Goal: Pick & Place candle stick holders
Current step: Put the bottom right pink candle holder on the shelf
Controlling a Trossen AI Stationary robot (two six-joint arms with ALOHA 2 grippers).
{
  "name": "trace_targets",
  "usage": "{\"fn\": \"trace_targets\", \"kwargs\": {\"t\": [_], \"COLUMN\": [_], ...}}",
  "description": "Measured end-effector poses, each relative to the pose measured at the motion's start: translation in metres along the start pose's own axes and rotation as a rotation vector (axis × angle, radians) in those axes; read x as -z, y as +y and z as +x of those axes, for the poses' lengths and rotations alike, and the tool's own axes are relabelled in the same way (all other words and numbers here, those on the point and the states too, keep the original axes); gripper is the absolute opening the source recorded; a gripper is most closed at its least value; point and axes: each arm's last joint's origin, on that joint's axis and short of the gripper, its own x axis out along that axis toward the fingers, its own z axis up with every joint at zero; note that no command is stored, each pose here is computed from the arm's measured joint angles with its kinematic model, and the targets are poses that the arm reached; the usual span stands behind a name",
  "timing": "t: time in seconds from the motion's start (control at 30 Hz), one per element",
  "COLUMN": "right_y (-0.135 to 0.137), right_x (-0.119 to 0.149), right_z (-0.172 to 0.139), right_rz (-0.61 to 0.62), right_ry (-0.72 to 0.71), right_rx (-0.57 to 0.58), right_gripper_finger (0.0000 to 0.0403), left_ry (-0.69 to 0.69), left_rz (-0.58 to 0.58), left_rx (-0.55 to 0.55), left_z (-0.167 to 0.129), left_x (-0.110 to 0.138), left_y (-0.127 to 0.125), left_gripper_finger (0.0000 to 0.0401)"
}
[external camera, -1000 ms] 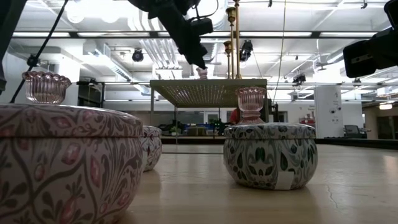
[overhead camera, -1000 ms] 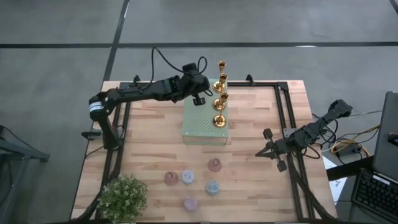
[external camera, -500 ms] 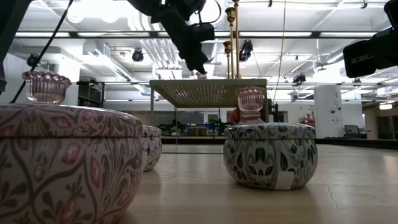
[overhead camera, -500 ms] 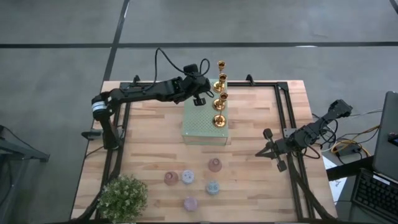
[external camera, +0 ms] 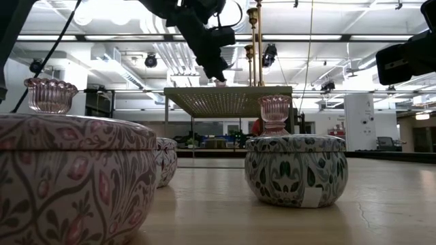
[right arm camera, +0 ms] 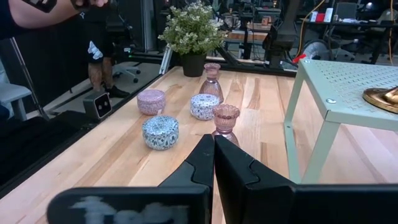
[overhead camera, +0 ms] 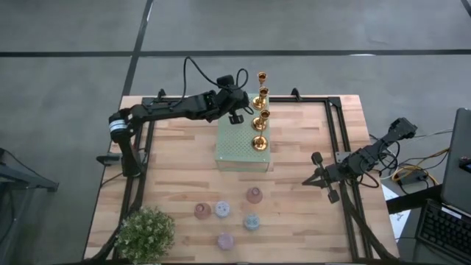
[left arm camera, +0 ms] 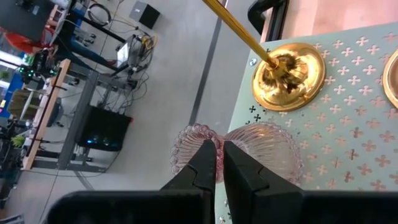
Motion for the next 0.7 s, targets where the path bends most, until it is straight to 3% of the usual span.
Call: {"fn": "trace_targets", "kwargs": {"t": [0.17,0.43,0.7], "right_y": [0.0000,0.0000,0.0000], "right_x": [0.0000,0.0000,0.0000], "right_z": [0.0000,0.0000,0.0000], "right_rz": [0.000,0.000,0.000], "right_ry": [0.000,0.000,0.000], "right_rx": [0.000,0.000,0.000], "right_gripper_finger": [0.0008,0.0008,0.0008], "left_ry": [0.001,0.007,-0.031], "left_rz": [-0.013,-0.019,-0.041], "left_rx": [0.000,-0.016,-0.035], "left_z": [0.0001,0.0003,-0.0086], "left_x": [0.0002,0.0002,-0.0051], "left_y": [0.0002,0.0006,0.0045], "left_gripper_finger": [0.0027,0.0079,0.0094]}}
